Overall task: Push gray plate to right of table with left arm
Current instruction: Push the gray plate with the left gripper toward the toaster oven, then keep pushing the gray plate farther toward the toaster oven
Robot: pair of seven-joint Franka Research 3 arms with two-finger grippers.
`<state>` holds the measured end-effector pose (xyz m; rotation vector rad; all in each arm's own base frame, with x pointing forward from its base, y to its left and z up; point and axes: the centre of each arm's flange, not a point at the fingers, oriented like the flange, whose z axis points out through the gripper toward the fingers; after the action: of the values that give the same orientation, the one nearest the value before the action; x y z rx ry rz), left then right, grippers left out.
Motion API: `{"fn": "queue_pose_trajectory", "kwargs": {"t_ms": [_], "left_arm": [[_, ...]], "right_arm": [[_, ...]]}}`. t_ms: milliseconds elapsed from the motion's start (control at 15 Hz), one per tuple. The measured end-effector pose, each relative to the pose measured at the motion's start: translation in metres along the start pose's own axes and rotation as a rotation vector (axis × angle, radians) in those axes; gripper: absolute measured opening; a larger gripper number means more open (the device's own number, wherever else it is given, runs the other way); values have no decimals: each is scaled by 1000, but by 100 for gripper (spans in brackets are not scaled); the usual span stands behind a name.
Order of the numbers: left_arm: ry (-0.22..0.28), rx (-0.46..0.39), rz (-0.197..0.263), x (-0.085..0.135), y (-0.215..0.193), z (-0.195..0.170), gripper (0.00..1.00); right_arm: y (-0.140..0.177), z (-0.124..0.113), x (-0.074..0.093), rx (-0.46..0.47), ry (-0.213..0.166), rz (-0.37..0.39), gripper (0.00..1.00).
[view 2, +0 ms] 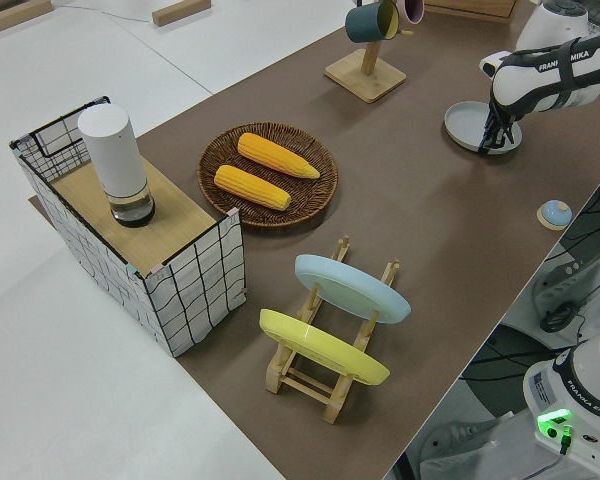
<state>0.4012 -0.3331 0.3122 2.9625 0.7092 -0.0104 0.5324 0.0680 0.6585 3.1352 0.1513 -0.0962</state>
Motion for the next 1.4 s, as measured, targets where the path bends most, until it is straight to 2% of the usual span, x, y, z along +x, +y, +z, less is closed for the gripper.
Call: {"fn": "queue_pose_trajectory", "kwargs": {"t_ms": [467,667,867,1067,1267,1400], "left_arm": [[-19,-20,-46,-21,39,5,3],[-6,-8,-72,-37,61,9,3],[-22,-11,-98,-51,90,12,3],[-33,-19,-103,-63,108,15,3],[-10,-25,-112,-78,128,20,3],[-12,-33,-112,-86,139,21,3]], "right_arm": [[0,0,0,0,0,0,99],[0,0,0,0,0,0,99],[0,0,0,0,0,0,99],[0,0,0,0,0,0,99],[0,0,0,0,0,0,99],[0,0,0,0,0,0,99]]}}
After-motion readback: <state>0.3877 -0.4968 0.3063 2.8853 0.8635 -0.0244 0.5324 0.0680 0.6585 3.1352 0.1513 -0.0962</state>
